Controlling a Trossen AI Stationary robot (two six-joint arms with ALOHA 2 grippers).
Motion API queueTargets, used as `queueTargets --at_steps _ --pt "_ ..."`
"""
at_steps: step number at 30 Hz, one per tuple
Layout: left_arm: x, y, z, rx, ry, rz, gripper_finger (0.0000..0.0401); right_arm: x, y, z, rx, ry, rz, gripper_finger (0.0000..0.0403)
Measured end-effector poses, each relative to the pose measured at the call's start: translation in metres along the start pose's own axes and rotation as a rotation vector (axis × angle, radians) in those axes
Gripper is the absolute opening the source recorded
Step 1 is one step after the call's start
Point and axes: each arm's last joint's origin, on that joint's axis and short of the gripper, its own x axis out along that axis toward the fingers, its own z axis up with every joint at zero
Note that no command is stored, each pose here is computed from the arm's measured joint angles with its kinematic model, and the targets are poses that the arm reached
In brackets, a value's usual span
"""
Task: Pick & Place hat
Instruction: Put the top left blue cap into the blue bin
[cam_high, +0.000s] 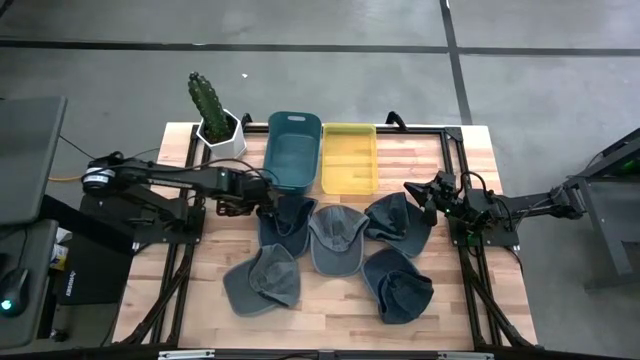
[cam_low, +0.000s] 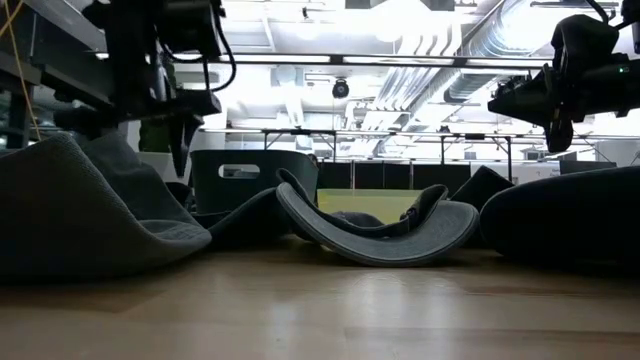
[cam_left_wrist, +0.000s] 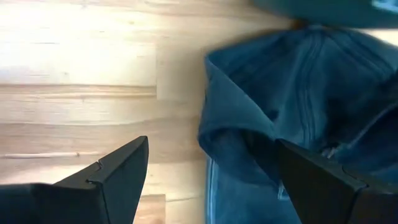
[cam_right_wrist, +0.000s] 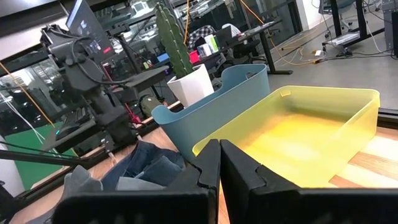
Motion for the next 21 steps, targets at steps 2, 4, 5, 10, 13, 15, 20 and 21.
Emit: queueTargets --at_steps 2,4,5,10,13,15,20,21 --pt "0.004 -0.004 0.004 -0.028 -0.001 -0.013 0.0322 0.0 0.0 0.0 0.0 0.0 0.0 0.0005" --pt "0.006 -0.008 0.009 -0.053 0.001 -0.049 0.0322 0.0 0.0 0.0 0.0 0.0 0.0 0.0005" --pt "0.008 -0.012 0.011 -0.064 0.001 -0.078 0.0322 0.0 0.0 0.0 0.0 0.0 0.0 0.0005" --pt "0.014 -0.019 0.017 -0.09 0.019 -0.115 0.0322 0.0 0.0 0.0 0.0 0.0 0.0 0.0005" --pt "0.023 -0.019 0.016 -0.065 0.046 -0.069 0.0321 0.0 0.0 0.0 0.0 0.0 0.0 0.0005" --pt "0.029 -0.02 0.014 -0.061 0.079 -0.051 0.0321 0.0 0.0 0.0 0.001 -0.001 0.0 0.0005" --pt "0.036 -0.023 0.012 -0.056 0.151 -0.038 0.0321 0.0 0.0 0.0 0.0 0.0 0.0 0.0005" --pt "0.037 -0.023 0.011 -0.052 0.155 -0.035 0.0321 0.0 0.0 0.0 0.0 0.0 0.0 0.0005"
